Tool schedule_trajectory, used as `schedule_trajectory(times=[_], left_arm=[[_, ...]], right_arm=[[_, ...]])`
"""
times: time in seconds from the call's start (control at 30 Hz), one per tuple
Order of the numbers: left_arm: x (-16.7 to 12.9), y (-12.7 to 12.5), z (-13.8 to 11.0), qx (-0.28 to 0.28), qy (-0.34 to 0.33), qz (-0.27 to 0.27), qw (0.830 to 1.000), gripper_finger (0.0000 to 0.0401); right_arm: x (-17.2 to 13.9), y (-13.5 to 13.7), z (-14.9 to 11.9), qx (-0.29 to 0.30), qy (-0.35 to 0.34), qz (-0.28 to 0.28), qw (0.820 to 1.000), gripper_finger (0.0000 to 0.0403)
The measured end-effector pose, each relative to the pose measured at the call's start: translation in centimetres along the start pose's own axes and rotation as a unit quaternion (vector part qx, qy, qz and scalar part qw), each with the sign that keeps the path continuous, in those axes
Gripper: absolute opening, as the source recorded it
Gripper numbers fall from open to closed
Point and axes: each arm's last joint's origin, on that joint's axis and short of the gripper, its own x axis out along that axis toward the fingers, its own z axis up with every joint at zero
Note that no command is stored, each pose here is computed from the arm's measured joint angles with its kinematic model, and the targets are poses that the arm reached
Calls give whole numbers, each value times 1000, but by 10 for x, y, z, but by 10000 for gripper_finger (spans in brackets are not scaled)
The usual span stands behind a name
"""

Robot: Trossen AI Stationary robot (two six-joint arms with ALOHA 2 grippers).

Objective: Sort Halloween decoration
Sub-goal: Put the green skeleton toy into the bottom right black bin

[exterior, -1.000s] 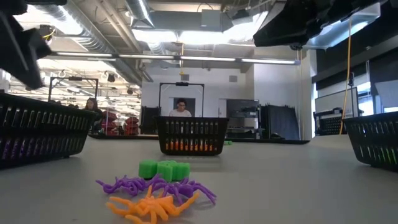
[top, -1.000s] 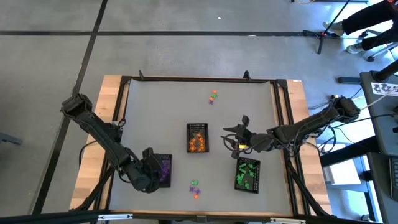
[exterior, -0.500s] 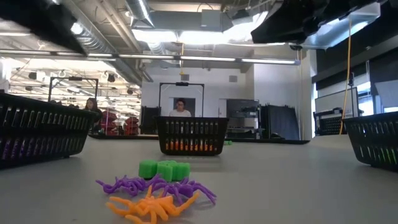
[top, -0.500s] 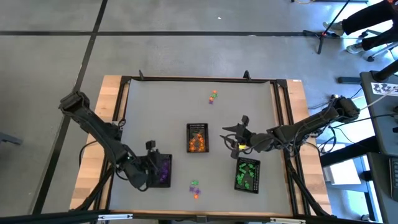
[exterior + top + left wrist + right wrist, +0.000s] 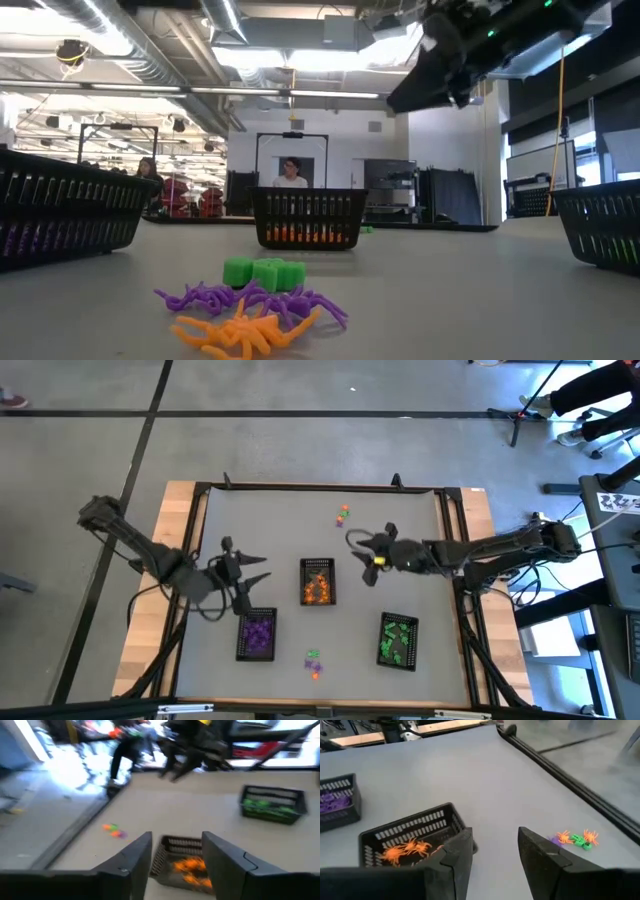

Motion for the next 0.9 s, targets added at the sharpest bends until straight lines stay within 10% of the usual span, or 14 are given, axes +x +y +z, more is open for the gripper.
schedule_trajectory(times=[0.17,0.9], left_arm=[[13,24,-25,-53,-43,-80,994,131],[20,43,-55,-96,-102,-34,989,115]], right_arm=[[10,-21,5,24,5,6,1000,154],[36,-66,33,0,115,-43,992,154]])
